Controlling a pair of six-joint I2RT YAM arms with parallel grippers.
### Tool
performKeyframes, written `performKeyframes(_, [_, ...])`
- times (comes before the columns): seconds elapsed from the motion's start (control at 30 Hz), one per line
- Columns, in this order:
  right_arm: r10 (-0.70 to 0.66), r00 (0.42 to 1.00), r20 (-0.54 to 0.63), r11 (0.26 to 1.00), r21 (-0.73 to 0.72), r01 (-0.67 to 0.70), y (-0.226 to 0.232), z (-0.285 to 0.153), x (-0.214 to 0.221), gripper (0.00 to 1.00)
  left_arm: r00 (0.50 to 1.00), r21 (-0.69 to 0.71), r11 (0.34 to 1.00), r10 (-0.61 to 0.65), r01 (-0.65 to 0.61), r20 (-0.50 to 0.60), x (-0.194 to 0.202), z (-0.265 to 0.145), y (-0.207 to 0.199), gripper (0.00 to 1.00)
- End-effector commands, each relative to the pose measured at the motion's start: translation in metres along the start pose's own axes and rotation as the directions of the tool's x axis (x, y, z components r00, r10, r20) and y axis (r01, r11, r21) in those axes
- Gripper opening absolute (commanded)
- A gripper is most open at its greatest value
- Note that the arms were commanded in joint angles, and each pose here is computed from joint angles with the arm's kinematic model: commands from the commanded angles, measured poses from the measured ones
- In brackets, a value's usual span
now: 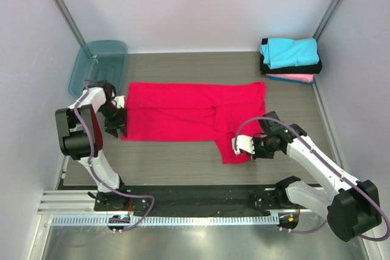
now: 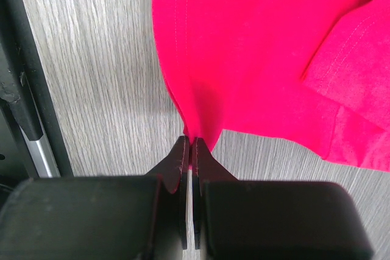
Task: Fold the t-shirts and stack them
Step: Fold the tshirt
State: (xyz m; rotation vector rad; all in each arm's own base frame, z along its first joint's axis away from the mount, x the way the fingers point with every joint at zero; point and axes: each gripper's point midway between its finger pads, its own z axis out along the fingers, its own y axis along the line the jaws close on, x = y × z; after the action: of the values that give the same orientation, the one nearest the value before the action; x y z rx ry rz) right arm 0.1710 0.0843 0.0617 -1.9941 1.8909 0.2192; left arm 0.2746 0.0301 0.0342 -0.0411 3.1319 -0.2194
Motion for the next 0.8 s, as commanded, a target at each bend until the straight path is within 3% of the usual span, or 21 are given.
performKeyframes(0.0, [-0.007,1.0,0.01,0.999,0.043,0.007,-0.014,-0.006,-0.008,0.01,1.0,0.002,1.0,0.009,-0.009,-0.022,0.004,0.009,0.002,0.45])
performKeyframes(0.33, [0.024,0.999,0.022,0.999,0.044,-0.025,-0.011,-0.004,-0.009,0.01,0.997,0.01,1.0,0.01,-0.009,-0.079,0.019,0.023,0.002,0.41])
performKeyframes(0.63, [0.049,0.999,0.013,0.997,0.058,-0.049,-0.011,-0.004,-0.007,0.01,0.998,0.045,0.999,-0.014,0.017,-0.066,0.011,0.029,-0.004,0.36])
performKeyframes(0.77, [0.054,0.998,0.008,0.996,0.063,-0.055,-0.011,-0.004,-0.006,0.01,0.998,0.056,0.998,-0.006,0.009,-0.055,0.007,0.028,-0.005,0.26])
